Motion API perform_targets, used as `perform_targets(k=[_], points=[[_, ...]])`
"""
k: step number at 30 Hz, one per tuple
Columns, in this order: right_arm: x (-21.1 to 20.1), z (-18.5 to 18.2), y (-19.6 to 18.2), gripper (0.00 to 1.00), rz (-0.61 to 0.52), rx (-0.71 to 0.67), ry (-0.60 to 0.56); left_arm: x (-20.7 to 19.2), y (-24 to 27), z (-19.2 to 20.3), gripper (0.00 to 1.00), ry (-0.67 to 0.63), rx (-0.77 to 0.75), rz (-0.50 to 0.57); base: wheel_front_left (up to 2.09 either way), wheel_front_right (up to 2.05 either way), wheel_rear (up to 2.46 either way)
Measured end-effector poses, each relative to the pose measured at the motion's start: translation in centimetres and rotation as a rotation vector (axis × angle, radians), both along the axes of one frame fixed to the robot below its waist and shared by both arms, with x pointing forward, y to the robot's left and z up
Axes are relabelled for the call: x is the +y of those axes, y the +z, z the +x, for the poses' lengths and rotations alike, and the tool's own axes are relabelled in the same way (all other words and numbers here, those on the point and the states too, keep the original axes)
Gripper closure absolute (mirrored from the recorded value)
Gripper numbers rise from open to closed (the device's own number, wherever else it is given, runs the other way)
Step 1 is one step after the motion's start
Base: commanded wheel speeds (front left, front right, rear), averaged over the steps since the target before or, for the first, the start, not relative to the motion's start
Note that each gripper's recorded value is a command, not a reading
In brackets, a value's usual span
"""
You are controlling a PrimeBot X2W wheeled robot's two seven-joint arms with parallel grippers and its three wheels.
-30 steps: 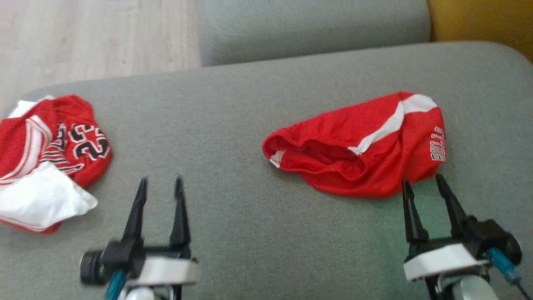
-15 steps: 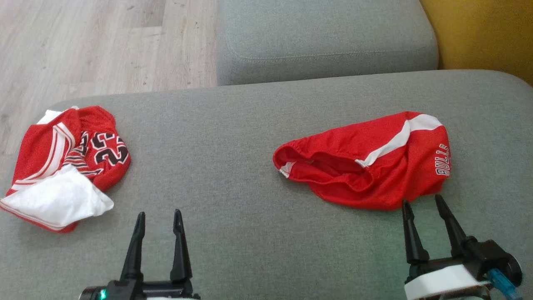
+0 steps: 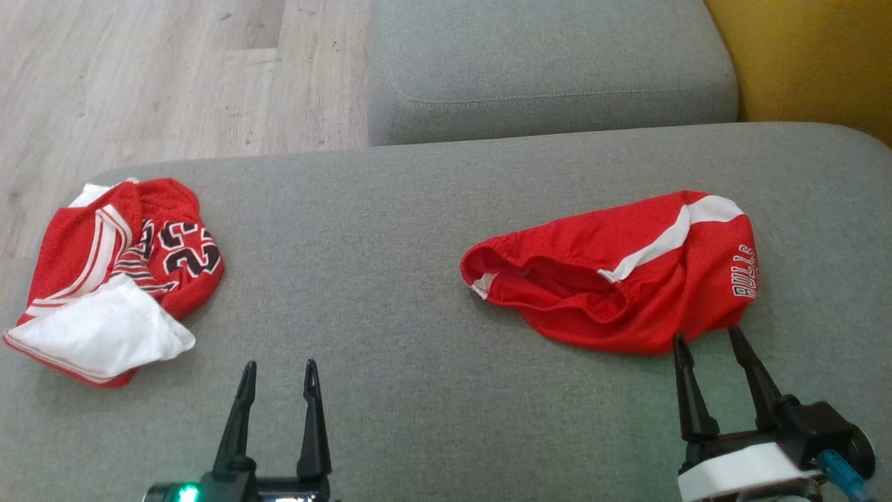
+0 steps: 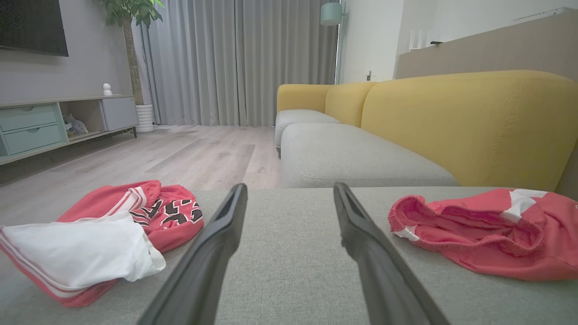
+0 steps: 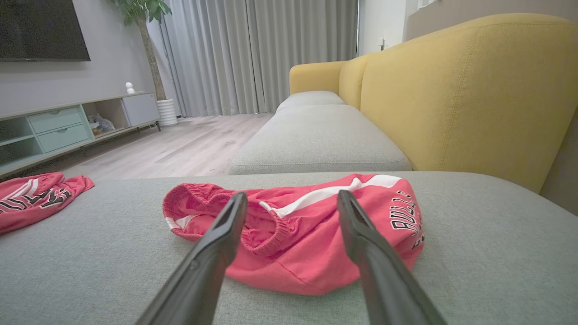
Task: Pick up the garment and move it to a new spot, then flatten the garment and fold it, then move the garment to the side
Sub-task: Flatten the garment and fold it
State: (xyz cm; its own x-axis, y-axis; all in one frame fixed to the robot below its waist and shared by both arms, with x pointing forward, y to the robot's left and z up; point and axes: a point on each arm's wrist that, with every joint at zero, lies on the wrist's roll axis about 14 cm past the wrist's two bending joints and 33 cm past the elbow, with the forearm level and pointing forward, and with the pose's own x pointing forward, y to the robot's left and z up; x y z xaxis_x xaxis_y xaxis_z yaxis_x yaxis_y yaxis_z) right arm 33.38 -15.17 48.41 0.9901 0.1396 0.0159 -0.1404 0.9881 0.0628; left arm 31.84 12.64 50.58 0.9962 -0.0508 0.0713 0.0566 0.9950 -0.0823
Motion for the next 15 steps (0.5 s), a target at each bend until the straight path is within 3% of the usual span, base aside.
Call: perform_targets(k=[15], points=[[-0.03, -0.07, 0.10, 0.00, 0.001, -0.003, -0.002, -0.12, -1.03, -0.18, 0.00, -0.007, 0.030, 0.018, 0.00, 0.00, 0.00]])
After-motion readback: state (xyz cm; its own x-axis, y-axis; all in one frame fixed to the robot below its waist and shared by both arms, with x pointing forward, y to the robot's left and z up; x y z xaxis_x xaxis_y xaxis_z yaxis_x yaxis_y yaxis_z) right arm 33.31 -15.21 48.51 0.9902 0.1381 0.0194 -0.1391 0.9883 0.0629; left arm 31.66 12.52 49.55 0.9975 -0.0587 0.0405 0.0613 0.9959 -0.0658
